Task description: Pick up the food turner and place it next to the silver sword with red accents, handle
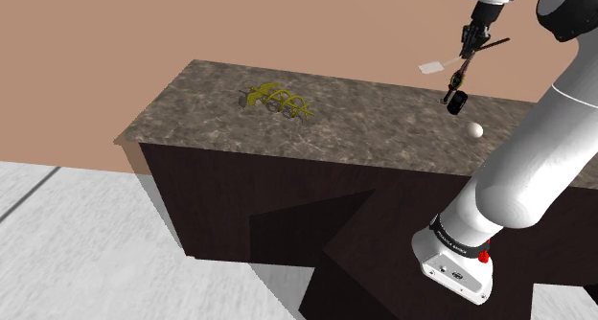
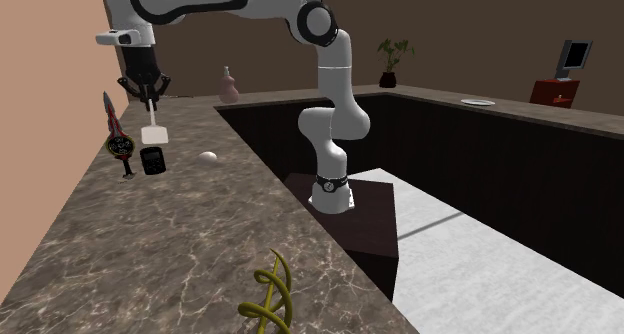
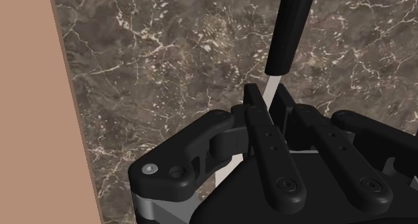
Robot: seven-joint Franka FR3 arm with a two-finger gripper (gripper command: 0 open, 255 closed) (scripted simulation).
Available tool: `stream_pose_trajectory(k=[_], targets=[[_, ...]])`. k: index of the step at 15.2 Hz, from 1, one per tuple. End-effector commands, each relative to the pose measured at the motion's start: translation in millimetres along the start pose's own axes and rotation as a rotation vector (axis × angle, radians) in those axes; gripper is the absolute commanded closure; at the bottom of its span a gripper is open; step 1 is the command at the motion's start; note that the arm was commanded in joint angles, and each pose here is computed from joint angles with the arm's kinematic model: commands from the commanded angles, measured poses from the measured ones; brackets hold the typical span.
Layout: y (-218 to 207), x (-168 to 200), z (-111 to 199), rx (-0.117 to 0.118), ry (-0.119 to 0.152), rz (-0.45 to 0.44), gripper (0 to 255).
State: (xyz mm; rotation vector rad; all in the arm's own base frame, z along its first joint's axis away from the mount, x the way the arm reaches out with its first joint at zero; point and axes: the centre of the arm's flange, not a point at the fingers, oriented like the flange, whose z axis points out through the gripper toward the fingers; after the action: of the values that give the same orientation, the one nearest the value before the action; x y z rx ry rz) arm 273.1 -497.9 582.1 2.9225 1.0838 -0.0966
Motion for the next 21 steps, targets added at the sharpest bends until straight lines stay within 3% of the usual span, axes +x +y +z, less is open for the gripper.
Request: stream_pose_trajectory(k=[1, 21], targets=[[1, -1, 12, 0.000, 0.000, 0.000, 255], [1, 6, 117, 0.000, 0.000, 0.000, 255]])
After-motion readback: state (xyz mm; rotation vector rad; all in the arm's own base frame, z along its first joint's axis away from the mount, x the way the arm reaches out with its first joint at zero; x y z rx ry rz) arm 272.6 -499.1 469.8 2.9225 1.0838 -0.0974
